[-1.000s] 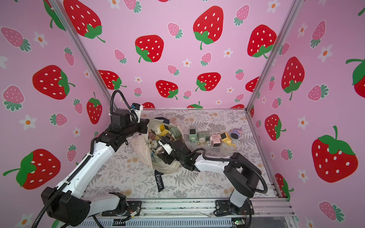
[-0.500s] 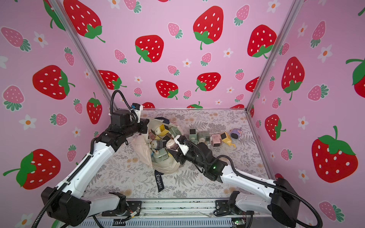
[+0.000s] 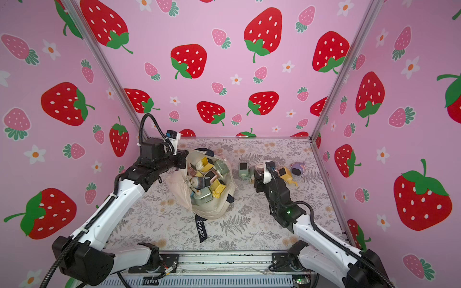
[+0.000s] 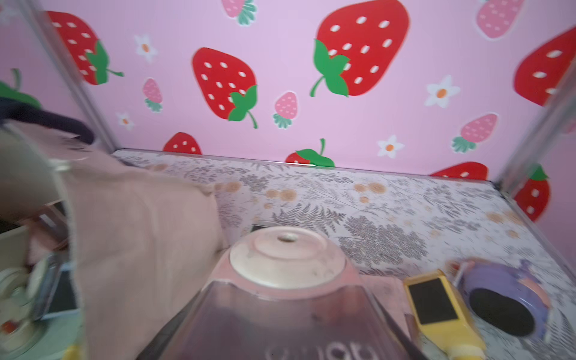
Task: Take out the pencil sharpeners from the tote bags
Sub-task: Place the pencil sharpener at the center of the board.
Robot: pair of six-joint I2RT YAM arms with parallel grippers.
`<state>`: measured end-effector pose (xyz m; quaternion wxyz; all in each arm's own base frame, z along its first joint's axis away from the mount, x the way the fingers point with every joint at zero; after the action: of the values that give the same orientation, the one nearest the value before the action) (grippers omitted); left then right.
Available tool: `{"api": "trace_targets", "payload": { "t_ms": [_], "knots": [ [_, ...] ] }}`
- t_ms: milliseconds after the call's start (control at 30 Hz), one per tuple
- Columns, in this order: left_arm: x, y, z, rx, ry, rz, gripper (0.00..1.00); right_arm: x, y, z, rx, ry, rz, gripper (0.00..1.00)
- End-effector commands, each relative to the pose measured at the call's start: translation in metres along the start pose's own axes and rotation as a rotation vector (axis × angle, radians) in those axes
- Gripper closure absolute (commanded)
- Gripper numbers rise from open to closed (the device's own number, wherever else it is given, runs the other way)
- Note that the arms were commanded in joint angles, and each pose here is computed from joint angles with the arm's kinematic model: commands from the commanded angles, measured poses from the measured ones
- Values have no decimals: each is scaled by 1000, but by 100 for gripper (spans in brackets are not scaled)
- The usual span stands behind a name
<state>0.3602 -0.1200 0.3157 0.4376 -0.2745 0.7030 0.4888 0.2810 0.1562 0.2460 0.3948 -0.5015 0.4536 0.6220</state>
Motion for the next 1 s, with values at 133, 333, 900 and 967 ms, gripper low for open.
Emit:
{"api": "trace_targets", "payload": {
  "t_ms": [133, 333, 900, 967],
  "knots": [
    [-35, 10, -6, 26, -24, -125, 100, 10, -10, -108, 428, -193, 16, 60],
    [-34, 6, -7, 41, -22, -116, 100, 25, -13, -175, 580, -344, 48, 57],
    [-34, -1, -8, 57, -15, -99, 100, 115, -35, -283, 790, -702, 161, 54],
    [-34, -2, -9, 59, -15, -99, 100, 121, -42, -288, 780, -740, 153, 54]
  ]
}}
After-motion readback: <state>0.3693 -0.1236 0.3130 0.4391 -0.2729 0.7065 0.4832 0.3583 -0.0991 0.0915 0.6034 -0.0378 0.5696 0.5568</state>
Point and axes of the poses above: each gripper's point midway between its finger pads, its own y axis back along the fingers, its own z axis along the line the jaws close on, x = y × z, the point moved 3 cm from there along y, back along the fingers, and after that the axes turned 1 degree about -y, right-handed, at the moved point
